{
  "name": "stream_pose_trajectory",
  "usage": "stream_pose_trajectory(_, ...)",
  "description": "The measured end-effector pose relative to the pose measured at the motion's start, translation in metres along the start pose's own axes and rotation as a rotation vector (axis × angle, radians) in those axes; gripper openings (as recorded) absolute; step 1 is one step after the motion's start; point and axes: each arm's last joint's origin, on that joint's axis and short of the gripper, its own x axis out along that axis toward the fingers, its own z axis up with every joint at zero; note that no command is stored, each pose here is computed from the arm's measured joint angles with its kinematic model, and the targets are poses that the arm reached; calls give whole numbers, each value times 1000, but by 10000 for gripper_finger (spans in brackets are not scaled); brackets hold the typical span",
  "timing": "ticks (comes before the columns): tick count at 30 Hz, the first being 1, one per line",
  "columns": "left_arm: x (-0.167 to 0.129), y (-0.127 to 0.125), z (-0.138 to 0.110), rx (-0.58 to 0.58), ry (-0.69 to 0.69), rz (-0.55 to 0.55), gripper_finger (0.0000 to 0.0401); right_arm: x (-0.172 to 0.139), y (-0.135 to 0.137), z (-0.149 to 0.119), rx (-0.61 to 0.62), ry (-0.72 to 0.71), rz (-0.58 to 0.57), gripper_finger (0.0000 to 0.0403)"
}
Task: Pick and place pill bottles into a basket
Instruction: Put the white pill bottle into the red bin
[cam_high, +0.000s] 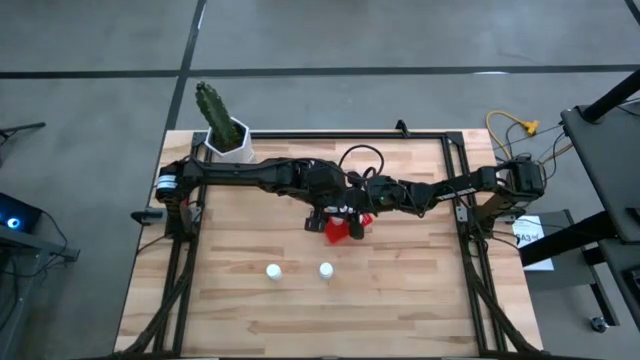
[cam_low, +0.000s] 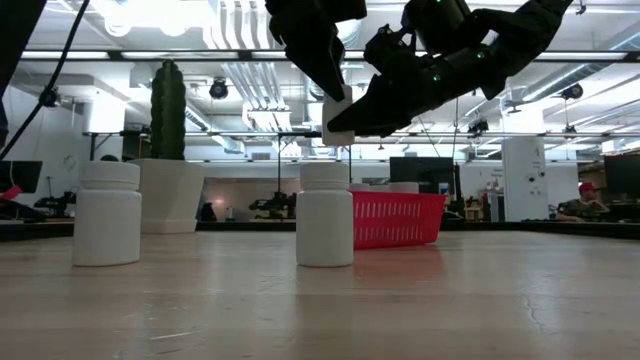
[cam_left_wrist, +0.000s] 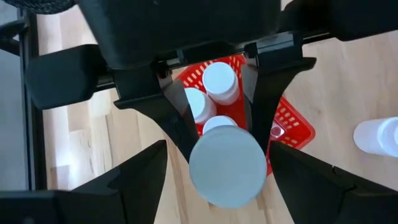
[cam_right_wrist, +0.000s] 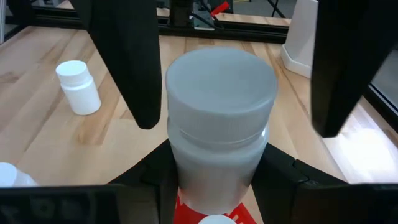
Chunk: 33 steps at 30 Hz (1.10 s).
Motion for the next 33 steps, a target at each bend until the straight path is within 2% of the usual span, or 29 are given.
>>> stream_pose_trajectory(4, 0, 0, 0, 0, 0, -1, 228, 0, 0, 0, 0, 0, 0, 148)
stream_pose_trajectory(10, 0, -1, 0, -1, -8, -31, 143, 0, 0, 0, -4, 0, 0, 148)
stream_pose_trajectory(22, 0, -1, 0, -1, -8, -40, 143, 0, 0, 0, -7, 0, 0, 151)
stream_pose_trajectory(33, 0, -3, -3, 7, 25, -56, 143, 0, 0, 1, 16, -8, 0, 227)
